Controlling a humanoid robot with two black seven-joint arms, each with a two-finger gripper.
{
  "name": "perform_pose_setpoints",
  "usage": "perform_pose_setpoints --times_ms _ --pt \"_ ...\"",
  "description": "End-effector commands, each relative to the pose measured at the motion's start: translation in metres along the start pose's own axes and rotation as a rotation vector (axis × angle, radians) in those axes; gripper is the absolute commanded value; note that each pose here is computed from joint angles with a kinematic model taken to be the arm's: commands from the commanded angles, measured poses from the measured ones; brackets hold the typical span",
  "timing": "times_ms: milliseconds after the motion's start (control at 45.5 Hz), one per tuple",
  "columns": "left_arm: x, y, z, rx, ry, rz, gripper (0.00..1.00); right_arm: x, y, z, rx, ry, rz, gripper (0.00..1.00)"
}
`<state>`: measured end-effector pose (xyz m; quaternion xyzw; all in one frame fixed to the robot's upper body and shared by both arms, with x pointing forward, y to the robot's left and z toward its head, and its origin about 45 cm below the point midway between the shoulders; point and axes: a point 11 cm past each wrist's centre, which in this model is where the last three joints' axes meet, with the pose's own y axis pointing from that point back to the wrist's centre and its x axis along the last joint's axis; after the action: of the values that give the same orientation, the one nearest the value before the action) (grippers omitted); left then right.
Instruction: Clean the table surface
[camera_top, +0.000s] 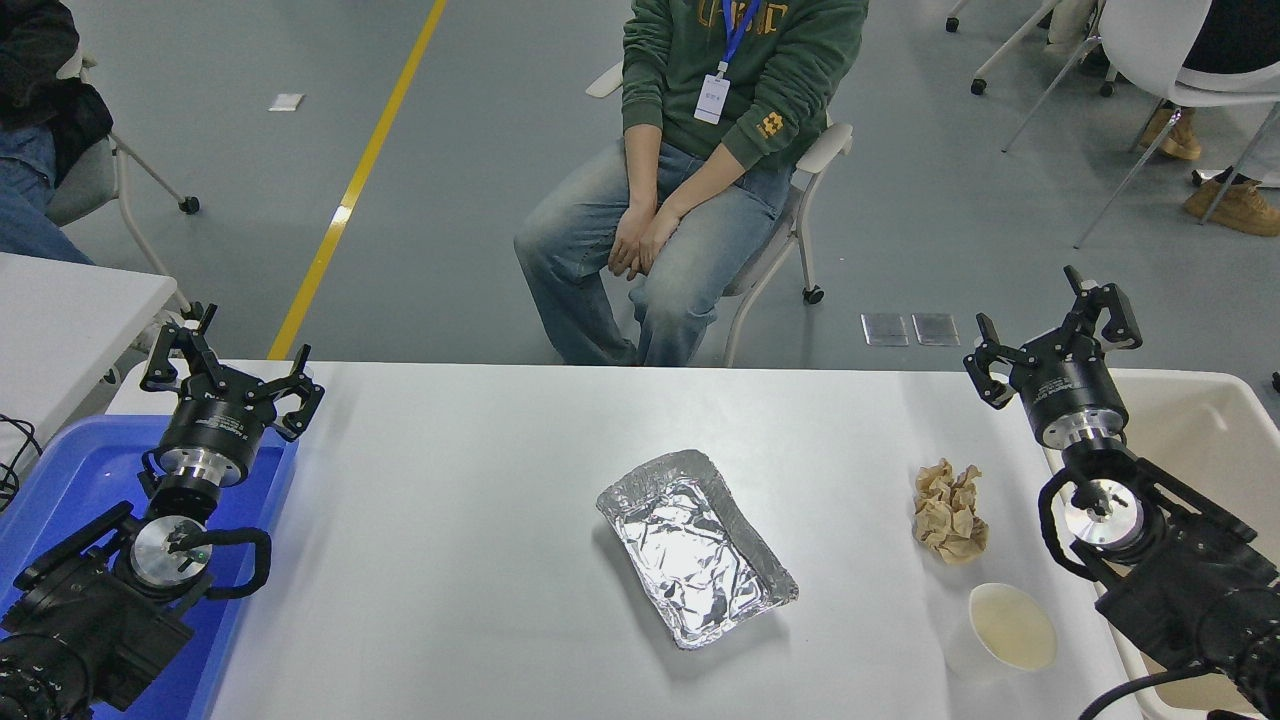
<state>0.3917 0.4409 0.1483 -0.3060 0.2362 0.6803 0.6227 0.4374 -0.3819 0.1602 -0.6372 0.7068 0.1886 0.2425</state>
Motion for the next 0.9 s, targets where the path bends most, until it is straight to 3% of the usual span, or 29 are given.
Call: perform_pose_setpoints --times_ms 0,879 --pt "-0.0003 -0.0001 0.0 -0.001 0.001 -0.001 1.0 -0.003 -0.0015 0.0011 0.002 -0.006 -0.002 0.99" --pt "0.0 0.0002 -0.0006 0.003 -0.003 -0.001 1.0 -0.0031 -0.003 -0.0026 0.011 -0.01 -0.002 0.99"
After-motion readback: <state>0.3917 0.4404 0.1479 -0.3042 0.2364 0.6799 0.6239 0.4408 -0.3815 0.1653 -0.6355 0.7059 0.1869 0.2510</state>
